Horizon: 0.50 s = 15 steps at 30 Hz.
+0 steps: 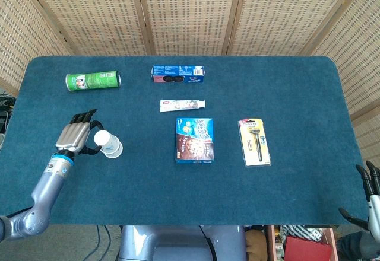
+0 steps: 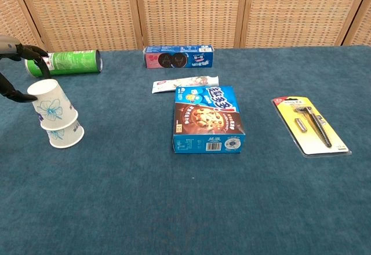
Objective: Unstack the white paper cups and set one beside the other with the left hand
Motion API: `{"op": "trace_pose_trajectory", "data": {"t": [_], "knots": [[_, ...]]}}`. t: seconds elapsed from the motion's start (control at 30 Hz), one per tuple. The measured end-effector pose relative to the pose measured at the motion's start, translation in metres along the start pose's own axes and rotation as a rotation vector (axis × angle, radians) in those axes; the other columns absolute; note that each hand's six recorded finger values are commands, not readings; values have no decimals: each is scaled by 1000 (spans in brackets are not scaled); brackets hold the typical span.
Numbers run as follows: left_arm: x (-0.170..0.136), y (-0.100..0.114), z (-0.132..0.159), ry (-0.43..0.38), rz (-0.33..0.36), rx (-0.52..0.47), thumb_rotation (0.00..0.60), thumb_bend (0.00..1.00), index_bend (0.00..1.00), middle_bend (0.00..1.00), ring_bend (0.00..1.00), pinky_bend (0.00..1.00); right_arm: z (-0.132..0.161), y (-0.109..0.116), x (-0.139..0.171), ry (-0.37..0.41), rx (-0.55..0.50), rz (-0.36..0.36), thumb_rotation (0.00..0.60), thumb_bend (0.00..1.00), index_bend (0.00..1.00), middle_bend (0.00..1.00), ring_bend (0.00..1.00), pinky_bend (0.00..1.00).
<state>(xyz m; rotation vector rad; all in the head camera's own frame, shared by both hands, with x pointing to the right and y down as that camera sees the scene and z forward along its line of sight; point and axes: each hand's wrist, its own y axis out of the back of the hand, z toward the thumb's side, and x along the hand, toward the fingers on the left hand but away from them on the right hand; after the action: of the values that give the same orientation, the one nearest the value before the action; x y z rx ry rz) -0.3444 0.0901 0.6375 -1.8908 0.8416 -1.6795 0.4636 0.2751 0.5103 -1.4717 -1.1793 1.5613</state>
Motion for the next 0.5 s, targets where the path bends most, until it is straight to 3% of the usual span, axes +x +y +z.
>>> {"op": "trace_pose_trajectory", "data": {"t": [0.33, 0.5], "knots": [[-21, 42, 9, -39, 43, -54, 600, 318, 372, 0, 0, 0, 0, 0, 0, -1, -4, 1, 600, 0, 0, 0, 0, 0], [-40, 75, 21, -67, 67, -61, 600, 317, 372, 0, 0, 0, 0, 1, 0, 2, -7, 2, 600, 0, 0, 0, 0, 0]]}}
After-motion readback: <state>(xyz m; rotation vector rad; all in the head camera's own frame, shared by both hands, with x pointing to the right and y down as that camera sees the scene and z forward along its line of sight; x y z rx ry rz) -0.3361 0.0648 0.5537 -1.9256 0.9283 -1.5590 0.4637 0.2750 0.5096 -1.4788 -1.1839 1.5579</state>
